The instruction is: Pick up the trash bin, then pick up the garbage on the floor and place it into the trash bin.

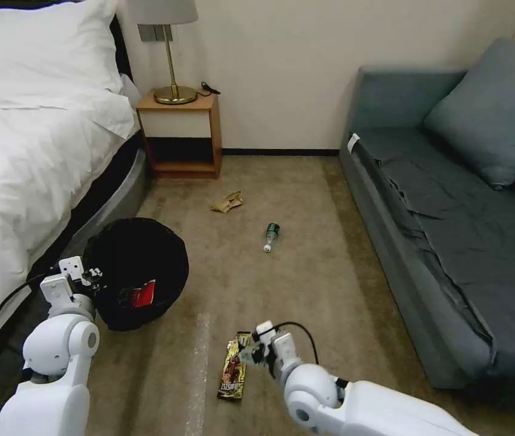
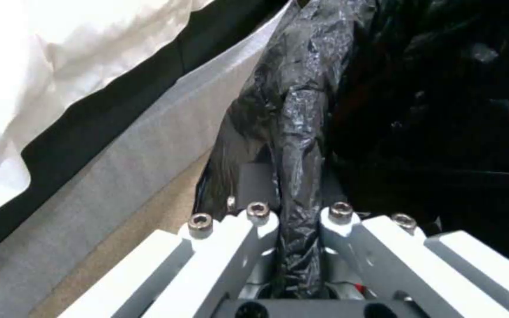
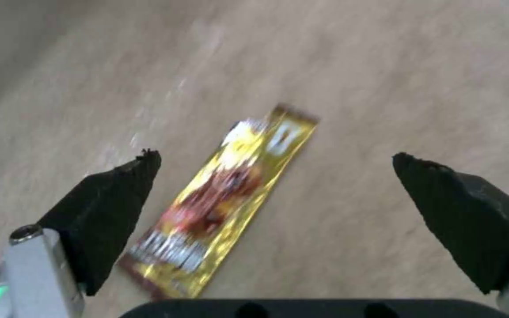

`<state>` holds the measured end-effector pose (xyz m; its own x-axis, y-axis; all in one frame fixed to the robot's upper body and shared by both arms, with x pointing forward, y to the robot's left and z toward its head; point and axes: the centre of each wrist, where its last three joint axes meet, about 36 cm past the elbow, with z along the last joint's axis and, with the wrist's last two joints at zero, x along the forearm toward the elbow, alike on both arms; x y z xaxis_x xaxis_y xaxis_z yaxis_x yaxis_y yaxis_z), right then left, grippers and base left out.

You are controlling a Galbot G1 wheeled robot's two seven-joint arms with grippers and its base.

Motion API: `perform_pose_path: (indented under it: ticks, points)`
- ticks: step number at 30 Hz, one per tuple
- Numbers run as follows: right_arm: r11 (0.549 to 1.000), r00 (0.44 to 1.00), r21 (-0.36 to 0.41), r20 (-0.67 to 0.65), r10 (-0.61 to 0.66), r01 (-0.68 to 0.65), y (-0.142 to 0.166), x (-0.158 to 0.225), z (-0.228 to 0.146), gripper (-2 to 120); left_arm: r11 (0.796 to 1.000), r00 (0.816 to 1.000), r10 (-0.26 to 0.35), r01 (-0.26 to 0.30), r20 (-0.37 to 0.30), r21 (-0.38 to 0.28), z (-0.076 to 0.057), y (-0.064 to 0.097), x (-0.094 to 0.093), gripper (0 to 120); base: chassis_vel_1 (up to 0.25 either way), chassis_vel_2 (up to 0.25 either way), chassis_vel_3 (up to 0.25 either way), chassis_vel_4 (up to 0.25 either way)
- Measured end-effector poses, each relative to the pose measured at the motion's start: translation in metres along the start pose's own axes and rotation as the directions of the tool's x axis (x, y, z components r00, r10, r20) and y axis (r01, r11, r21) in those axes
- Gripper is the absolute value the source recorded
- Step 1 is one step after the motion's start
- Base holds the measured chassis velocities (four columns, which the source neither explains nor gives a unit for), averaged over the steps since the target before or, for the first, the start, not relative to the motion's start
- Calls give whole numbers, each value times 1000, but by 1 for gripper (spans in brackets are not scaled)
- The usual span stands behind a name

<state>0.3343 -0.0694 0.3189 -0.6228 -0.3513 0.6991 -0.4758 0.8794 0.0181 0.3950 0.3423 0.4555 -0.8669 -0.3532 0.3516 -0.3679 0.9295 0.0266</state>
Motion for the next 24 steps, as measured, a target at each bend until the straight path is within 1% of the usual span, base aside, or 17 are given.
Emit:
perform_pose_path:
  ticks: [2,5,7,9,10,13,18,24]
  points:
    - [1000,1000,1,-4,-3,3,2,-1,1,100,1000,1000,0,0,0,0,0,0,0,2,0,0,0,0]
    - [999,999,16,-45,-29,30,21,-13,13,99,1000,1000,0,0,1,5,1,-1,1,2,0,0,0,0]
    - [999,998,18,-49,-32,33,25,-17,14,99,1000,1000,0,0,1,5,1,-1,1,2,0,0,0,0]
    - [999,997,20,-55,-48,49,41,-32,13,97,1000,1000,-2,2,3,5,0,-1,3,2,0,0,0,0]
    - [999,997,20,-55,-48,49,41,-32,13,97,1000,1000,-2,2,3,5,0,-1,3,2,0,0,0,0]
    - [998,997,33,-55,-55,57,54,-55,9,95,1000,1000,-8,8,12,4,-2,2,6,2,0,0,0,0]
    - [998,999,57,-37,-33,35,49,-73,8,95,1000,1000,-11,11,14,-2,-2,6,10,2,0,0,0,0]
    - [997,999,71,-39,9,-6,31,-84,9,95,1000,1000,-11,11,19,-1,-3,6,11,2,0,0,0,0]
